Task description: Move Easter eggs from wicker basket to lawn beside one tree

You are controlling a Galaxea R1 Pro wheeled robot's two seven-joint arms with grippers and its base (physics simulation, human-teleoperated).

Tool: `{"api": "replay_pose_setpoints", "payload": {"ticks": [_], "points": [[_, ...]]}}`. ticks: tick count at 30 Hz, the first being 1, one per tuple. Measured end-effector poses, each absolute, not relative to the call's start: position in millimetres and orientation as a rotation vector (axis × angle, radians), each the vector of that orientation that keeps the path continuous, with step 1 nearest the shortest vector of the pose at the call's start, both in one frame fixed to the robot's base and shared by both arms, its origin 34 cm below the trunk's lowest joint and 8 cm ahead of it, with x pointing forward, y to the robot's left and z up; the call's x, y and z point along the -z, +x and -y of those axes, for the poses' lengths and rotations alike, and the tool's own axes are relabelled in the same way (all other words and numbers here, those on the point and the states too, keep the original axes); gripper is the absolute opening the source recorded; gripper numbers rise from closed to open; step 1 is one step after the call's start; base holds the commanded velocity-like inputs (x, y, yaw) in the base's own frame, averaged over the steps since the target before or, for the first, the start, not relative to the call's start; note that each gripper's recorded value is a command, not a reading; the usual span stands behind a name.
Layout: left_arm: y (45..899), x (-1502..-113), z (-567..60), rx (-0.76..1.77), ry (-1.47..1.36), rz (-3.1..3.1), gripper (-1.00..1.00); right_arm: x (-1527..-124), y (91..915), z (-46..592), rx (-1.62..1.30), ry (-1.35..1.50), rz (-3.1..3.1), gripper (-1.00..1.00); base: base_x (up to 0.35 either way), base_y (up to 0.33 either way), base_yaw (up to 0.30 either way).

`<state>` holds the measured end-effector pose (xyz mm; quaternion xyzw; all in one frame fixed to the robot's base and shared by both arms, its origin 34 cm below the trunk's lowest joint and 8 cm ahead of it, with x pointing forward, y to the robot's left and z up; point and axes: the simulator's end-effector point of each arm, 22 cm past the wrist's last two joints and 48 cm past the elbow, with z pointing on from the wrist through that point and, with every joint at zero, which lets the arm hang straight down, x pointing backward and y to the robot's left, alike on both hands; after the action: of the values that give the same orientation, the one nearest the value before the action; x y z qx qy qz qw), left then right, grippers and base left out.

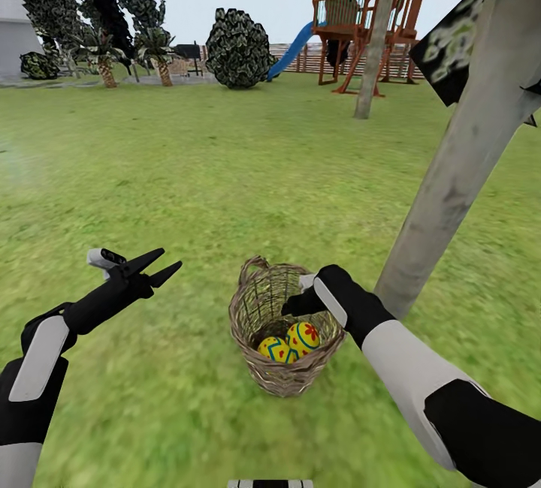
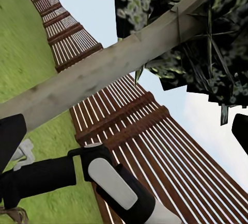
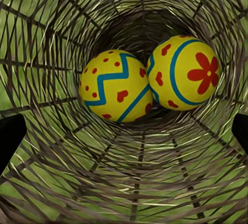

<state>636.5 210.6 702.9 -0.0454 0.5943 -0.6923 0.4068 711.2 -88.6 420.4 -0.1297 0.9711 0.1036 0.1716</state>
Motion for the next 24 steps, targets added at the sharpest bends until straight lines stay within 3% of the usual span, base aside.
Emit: {"api": "replay_pose_setpoints", "payload": {"ticks": [11, 24], "points": [[636, -703, -211, 1.748, -0.115, -1.498, 1.00, -424, 715, 88, -0.293, -0.367, -2.745, 1.00, 0.211, 0.000, 0.000], [637, -700, -210, 1.747, -0.119, -1.502, 1.00, -412, 709, 95, -0.274, -0.349, -2.780, 1.00, 0.004, 0.000, 0.000]]}}
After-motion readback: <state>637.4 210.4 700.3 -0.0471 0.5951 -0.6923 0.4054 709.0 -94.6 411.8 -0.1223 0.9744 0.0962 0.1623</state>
